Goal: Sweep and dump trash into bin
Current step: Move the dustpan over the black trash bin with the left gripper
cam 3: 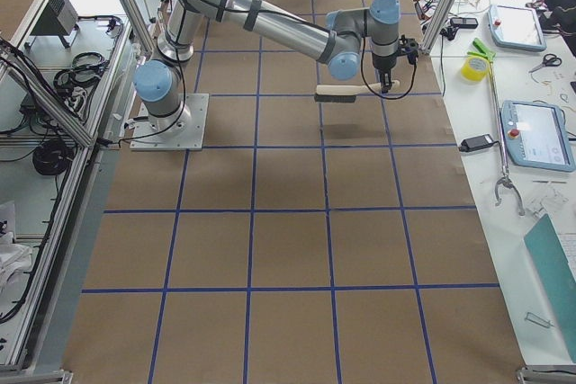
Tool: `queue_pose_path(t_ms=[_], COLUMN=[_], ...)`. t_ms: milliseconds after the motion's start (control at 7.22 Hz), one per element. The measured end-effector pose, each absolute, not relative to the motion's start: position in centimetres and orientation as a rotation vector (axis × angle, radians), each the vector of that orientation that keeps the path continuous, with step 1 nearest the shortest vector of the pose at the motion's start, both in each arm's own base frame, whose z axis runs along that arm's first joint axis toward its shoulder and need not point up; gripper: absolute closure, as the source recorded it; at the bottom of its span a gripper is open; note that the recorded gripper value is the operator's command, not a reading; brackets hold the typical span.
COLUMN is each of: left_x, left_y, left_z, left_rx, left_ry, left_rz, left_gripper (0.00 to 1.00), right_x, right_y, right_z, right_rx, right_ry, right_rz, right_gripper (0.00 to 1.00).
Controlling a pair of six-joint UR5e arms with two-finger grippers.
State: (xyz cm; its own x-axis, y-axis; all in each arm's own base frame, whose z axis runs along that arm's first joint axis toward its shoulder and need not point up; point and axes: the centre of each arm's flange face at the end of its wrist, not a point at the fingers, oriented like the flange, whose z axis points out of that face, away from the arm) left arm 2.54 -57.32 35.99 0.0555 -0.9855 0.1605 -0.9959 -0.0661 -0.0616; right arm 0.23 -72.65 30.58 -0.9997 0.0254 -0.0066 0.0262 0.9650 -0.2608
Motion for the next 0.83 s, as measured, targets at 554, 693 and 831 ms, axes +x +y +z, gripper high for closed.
queue_pose_path(t_ms=[554, 693, 831], left_x=[15.3, 18.5, 22.1], left_y=[-57.7, -56.9, -55.7], left_z=[40.8, 41.2, 41.5], left_rx=[2.196, 2.187, 2.164], left_ry=[-2.041, -2.06, -2.098], left_rz=[0.274, 0.29, 0.31], left_gripper=[1.0, 1.0, 1.0], right_x=[-7.0, -7.5, -7.6], right_y=[-79.2, -79.9, -80.2], right_z=[27.8, 27.2, 26.3], right_rx=[0.113, 0.118, 0.118], right_ry=[3.088, 3.084, 3.08], right_rz=[-0.498, -0.502, -0.495], right_gripper=[1.0, 1.0, 1.0])
